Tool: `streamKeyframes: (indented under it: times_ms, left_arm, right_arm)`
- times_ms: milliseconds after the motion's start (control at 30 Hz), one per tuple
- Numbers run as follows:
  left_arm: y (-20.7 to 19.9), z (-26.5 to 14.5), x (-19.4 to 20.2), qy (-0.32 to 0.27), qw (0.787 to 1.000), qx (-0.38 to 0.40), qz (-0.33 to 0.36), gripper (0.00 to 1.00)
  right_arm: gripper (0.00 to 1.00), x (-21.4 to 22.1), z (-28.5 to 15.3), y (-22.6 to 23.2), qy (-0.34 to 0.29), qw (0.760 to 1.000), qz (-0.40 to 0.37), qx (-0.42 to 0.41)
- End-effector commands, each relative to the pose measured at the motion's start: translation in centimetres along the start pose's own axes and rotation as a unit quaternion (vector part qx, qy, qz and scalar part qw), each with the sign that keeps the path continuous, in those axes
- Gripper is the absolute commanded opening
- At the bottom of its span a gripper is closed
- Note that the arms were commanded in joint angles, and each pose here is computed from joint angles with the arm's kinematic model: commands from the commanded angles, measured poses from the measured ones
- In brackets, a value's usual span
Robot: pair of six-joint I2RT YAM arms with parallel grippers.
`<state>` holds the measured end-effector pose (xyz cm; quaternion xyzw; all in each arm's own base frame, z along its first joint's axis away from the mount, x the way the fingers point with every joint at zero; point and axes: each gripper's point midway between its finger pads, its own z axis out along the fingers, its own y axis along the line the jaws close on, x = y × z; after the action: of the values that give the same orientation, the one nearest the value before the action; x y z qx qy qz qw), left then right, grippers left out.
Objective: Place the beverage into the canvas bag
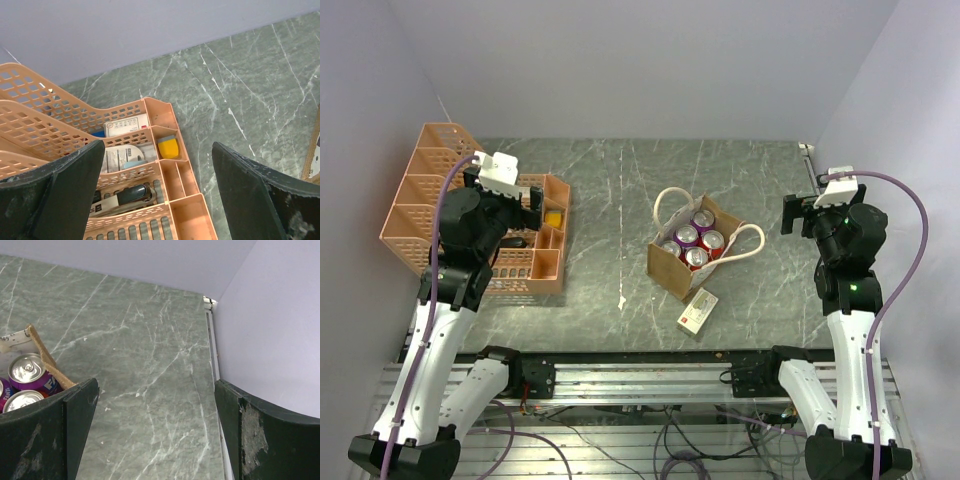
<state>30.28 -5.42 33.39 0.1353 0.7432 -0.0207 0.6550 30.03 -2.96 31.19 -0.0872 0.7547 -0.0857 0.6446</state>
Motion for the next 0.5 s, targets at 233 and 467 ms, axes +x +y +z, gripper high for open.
streamKeyframes:
  times_ms: [233, 467]
  left_arm:
    - [0.53, -0.44, -1.38, -0.021, 1.0, -0.007, 0.001, 0.99]
    - [0.66, -0.37, -1.28, -0.021, 1.0, -0.01, 0.001, 0.99]
  right_arm:
    - [1.0, -0.13, -0.26, -0.14, -0.005, 1.0, -0.002, 0.003]
    - [1.0, -0.15, -0.29, -0.43, -0.005, 1.0, -0.001, 0.012]
